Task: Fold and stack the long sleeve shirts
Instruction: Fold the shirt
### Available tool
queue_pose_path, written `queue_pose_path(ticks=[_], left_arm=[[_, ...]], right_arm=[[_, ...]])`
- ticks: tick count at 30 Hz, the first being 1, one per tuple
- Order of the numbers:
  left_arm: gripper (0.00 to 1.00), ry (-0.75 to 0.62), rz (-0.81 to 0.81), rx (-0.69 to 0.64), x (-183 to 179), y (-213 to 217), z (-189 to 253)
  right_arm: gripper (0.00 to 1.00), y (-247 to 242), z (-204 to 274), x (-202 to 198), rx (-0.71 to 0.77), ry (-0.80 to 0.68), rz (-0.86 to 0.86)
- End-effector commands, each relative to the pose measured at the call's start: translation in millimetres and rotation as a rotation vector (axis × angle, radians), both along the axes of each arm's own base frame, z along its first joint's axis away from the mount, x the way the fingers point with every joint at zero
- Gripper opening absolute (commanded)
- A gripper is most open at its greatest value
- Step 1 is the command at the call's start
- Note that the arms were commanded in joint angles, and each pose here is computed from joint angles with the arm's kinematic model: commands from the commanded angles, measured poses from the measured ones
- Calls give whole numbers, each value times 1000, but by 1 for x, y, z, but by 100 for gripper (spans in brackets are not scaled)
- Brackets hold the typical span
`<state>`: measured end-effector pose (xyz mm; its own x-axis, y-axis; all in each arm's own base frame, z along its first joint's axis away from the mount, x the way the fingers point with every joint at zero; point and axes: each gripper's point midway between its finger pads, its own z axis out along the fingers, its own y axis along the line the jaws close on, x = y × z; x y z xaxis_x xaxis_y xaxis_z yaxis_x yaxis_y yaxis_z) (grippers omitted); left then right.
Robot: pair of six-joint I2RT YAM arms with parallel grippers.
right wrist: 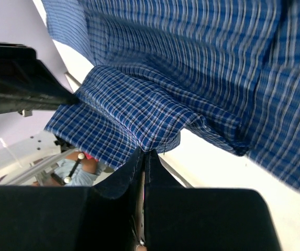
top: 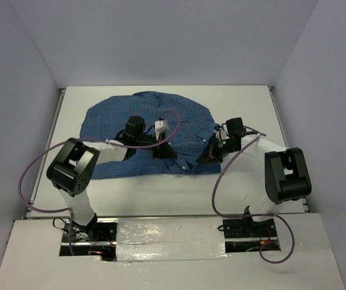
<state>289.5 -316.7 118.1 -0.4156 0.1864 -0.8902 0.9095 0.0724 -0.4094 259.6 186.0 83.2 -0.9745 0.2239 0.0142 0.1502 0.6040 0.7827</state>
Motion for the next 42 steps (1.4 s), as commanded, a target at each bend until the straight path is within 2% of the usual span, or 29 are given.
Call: queue_pose_path(ticks=[1, 7, 10, 13, 16, 23, 28, 31, 33, 38, 41, 42], left_arm=[[0, 12, 98, -14, 33, 3, 6], [0, 10, 217, 15, 63, 7, -6], [0, 31, 269, 14, 73, 7, -10], [3, 78, 340, 20, 84, 8, -16], [8, 132, 416, 34, 95, 12, -23], [28, 177, 520, 27, 113, 14, -24], [30, 255, 638, 46, 130, 19, -25], [35, 290, 672, 85, 131, 24, -33], [40, 316, 694, 109, 129, 27, -39], [42, 294, 712, 111, 132, 28, -37], [42, 261, 709, 112, 136, 28, -30], [41, 247, 706, 118, 137, 28, -29]], right_arm=[[0, -3, 4, 21, 11, -23, -7], [11, -10, -1, 44, 0, -14, -50], [32, -10, -6, 53, 11, 2, -75], [38, -9, -7, 61, 34, 15, -98], [39, -10, 0, 74, 46, -12, -130], [36, -9, 20, 93, 76, -67, -159], [29, -15, 19, 85, 27, -94, -149], [24, -19, 20, 83, -7, -136, -153], [24, -21, 22, 83, -17, -168, -156], [35, -24, 52, 94, -23, -301, -195], [34, -28, 53, 87, -59, -308, -193], [29, -31, 47, 83, -91, -311, -185]])
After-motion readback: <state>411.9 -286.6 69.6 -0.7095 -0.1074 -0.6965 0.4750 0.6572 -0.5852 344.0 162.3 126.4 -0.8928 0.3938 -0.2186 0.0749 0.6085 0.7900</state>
